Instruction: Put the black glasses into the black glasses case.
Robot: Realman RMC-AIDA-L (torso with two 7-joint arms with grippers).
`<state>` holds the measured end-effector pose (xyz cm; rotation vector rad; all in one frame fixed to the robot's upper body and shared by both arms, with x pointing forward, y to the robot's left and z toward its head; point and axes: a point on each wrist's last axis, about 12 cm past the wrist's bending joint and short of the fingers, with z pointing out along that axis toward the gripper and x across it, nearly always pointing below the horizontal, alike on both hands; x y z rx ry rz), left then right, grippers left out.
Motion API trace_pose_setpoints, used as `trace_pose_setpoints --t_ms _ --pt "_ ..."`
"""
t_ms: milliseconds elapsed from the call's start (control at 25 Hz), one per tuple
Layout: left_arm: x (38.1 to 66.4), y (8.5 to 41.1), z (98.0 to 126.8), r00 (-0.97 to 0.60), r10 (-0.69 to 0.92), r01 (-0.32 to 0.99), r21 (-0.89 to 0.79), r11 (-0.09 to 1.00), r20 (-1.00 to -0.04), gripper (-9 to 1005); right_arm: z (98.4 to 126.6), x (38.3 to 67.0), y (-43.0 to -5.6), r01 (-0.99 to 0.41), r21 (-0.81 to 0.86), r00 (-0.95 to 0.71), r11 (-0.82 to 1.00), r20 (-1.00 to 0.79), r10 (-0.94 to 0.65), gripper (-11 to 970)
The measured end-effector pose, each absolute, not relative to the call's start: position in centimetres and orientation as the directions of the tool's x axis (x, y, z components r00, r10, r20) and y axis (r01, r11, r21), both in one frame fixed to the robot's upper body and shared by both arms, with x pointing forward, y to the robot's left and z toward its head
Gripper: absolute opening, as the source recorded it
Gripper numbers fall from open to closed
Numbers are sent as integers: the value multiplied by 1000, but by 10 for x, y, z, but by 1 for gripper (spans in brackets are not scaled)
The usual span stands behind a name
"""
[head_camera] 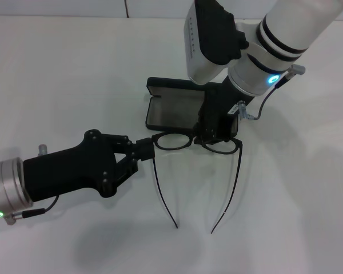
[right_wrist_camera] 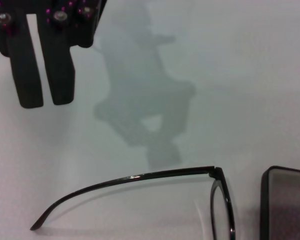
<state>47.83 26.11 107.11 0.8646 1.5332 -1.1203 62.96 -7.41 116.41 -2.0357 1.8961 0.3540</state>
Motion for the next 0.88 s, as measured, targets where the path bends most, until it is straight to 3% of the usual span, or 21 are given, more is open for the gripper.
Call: trace_pose_setpoints --t_ms 400,880 --pt "478 260 1071 -239 -18 921 -233 313 -971 48 1162 629 -73 -996 -74 79 -53 -418 -905 209" --pt "476 260 1068 -256 -31 916 -253 310 -966 48 1157 623 -78 -998 -48 59 -43 -440 -896 56"
